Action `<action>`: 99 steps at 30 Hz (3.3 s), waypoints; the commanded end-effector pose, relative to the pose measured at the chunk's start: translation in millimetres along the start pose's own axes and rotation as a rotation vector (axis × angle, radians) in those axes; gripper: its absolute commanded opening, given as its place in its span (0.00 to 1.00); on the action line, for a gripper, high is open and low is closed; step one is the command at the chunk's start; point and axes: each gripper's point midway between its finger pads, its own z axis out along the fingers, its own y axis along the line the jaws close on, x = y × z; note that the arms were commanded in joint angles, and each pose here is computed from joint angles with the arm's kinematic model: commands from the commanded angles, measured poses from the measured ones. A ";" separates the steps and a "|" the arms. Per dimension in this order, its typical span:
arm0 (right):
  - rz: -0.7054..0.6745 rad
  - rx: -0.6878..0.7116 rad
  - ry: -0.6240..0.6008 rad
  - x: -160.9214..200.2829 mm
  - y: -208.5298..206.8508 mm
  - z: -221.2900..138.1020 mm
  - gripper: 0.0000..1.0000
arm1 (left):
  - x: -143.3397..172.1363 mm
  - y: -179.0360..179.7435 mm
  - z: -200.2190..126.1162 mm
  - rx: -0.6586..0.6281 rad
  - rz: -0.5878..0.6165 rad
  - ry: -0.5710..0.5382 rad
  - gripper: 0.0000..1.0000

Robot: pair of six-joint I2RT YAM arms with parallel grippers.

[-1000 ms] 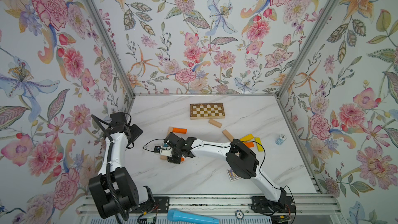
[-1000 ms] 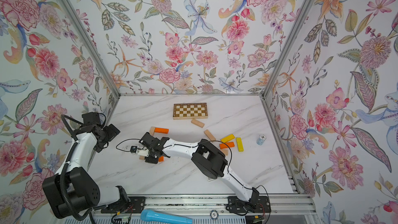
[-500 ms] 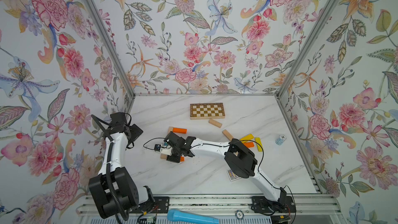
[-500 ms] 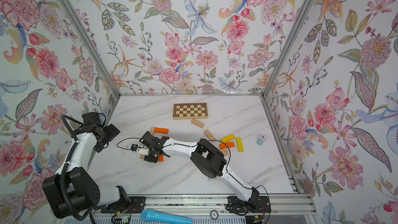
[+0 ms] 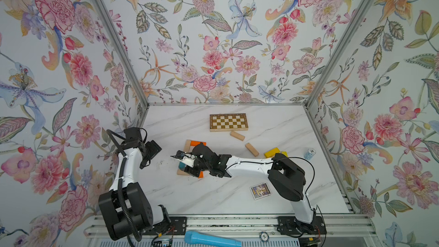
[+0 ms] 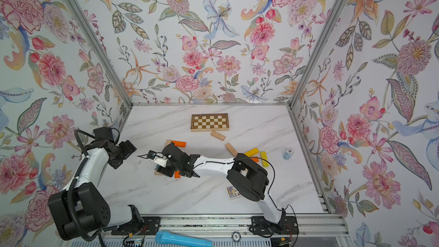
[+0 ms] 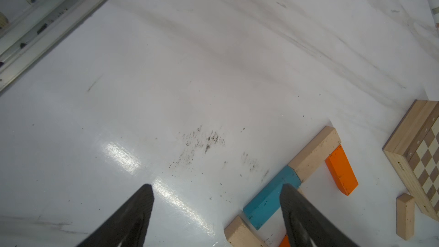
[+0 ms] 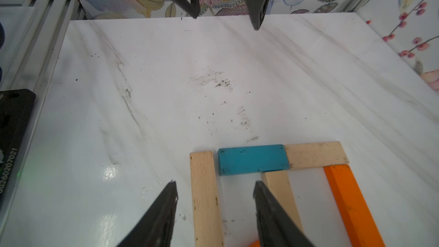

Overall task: Assemble the number 6 with building blocks
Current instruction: Assemble the building block at the center of the board, then adjust the building block at the center of the board.

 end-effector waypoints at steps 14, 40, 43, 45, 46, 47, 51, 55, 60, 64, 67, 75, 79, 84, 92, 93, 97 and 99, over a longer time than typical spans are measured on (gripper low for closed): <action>0.305 0.179 0.013 98.4 -23.3 -68.3 0.13 | 73.5 -19.1 56.9 0.027 0.213 0.303 0.19; 0.303 -0.044 0.211 145.3 16.0 -33.2 0.04 | 124.6 -10.5 81.8 -0.119 0.342 0.463 0.00; 0.293 -0.062 0.237 148.0 20.5 -28.0 0.04 | 125.0 -11.4 81.7 -0.116 0.344 0.465 0.00; 0.286 -0.073 0.250 149.1 23.8 -25.2 0.04 | 125.7 -12.2 81.7 -0.112 0.346 0.467 0.00; 0.283 -0.077 0.253 148.5 24.6 -23.6 0.04 | 126.0 -12.9 81.7 -0.109 0.348 0.467 0.00; 0.278 -0.081 0.256 147.9 26.2 -22.2 0.04 | 126.1 -13.3 81.6 -0.107 0.348 0.468 0.00; 0.273 -0.095 0.264 147.3 30.0 -17.5 0.05 | 126.6 -14.5 81.2 -0.104 0.351 0.467 0.00; 0.281 -0.102 0.263 145.5 30.0 -13.0 0.05 | 126.5 -16.2 80.4 -0.098 0.357 0.466 0.00; 0.288 -0.102 0.257 144.0 29.2 -10.1 0.05 | 126.8 -17.6 80.2 -0.093 0.359 0.464 0.00; 0.290 -0.103 0.250 141.7 27.9 -8.5 0.05 | 127.5 -17.5 80.2 -0.095 0.362 0.466 0.00; 0.291 -0.108 0.244 139.1 28.8 -7.1 0.05 | 127.6 -17.8 79.9 -0.093 0.363 0.466 0.00; 0.285 -0.126 0.238 133.7 35.1 -2.7 0.05 | 127.6 -19.1 79.5 -0.088 0.364 0.464 0.00; 0.284 -0.126 0.240 133.6 36.2 -0.9 0.05 | 128.3 -19.7 79.5 -0.085 0.366 0.467 0.00; 0.285 -0.127 0.238 131.6 36.2 1.6 0.05 | 129.2 -21.0 79.1 -0.082 0.370 0.467 0.00; 0.269 -0.090 0.191 116.3 28.9 -7.9 0.06 | 129.5 -22.6 78.7 -0.076 0.374 0.466 0.00; 0.265 -0.081 0.182 114.3 27.0 -11.6 0.06 | 129.6 -22.5 78.6 -0.076 0.375 0.466 0.00; 0.253 -0.047 0.116 102.5 21.3 -29.9 0.06 | 128.8 -23.0 78.3 -0.075 0.375 0.462 0.00; 0.253 -0.036 0.115 105.0 19.7 -35.2 0.06 | 128.2 -22.9 77.9 -0.077 0.377 0.460 0.00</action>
